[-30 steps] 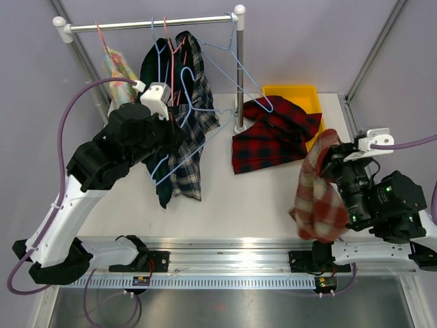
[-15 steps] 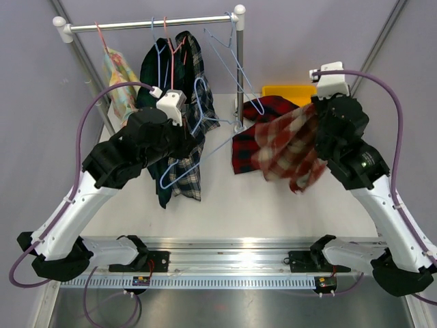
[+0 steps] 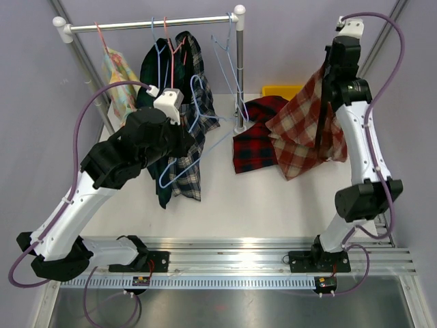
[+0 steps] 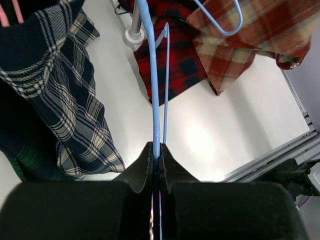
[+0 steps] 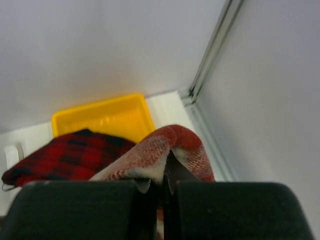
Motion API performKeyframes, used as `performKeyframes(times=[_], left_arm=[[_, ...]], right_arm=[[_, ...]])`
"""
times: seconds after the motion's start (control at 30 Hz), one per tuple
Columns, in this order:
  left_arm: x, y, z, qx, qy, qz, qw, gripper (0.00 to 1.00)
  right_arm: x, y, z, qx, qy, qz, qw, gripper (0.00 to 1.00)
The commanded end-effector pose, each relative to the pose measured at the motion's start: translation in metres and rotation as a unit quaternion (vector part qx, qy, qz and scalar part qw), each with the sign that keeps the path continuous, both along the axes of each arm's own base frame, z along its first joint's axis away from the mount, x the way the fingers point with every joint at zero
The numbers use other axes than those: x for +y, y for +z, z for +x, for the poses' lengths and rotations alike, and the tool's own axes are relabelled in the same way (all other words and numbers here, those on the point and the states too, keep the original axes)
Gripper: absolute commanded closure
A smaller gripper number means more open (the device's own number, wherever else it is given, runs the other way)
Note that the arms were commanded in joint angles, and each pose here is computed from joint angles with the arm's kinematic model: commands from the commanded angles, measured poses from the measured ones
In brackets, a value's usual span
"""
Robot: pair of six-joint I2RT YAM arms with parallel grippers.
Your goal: Remove the skirt from the hanger
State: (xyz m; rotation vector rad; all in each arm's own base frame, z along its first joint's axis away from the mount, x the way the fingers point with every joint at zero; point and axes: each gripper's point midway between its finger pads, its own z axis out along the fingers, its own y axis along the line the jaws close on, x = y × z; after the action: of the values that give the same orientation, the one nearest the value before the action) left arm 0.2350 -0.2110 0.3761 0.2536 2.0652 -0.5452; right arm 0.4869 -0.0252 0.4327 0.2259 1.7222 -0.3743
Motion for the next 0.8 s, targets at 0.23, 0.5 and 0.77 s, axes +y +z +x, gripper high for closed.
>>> performKeyframes(times=[0.23,0.5,0.77], left_arm=[[-0.004,0.059,0.052,-0.084,0.061,0.032,0.994,1.00],[-0.024,0.093,0.119,-0.152,0.116,0.077,0.979,1.00],[-0.022,0.108,0.175,-0.198,0.175,0.052,0.963,1.00]], right_arm=[[0.069,-0.166,0.045,0.120,0.101,0.195,0.968,1.00],[0.108,-0.220,-0.007,0.183,0.122,0.329,0.918,0.01],[0.161,-0.270,-0.099,0.222,0.183,0.370,0.883,0.01]])
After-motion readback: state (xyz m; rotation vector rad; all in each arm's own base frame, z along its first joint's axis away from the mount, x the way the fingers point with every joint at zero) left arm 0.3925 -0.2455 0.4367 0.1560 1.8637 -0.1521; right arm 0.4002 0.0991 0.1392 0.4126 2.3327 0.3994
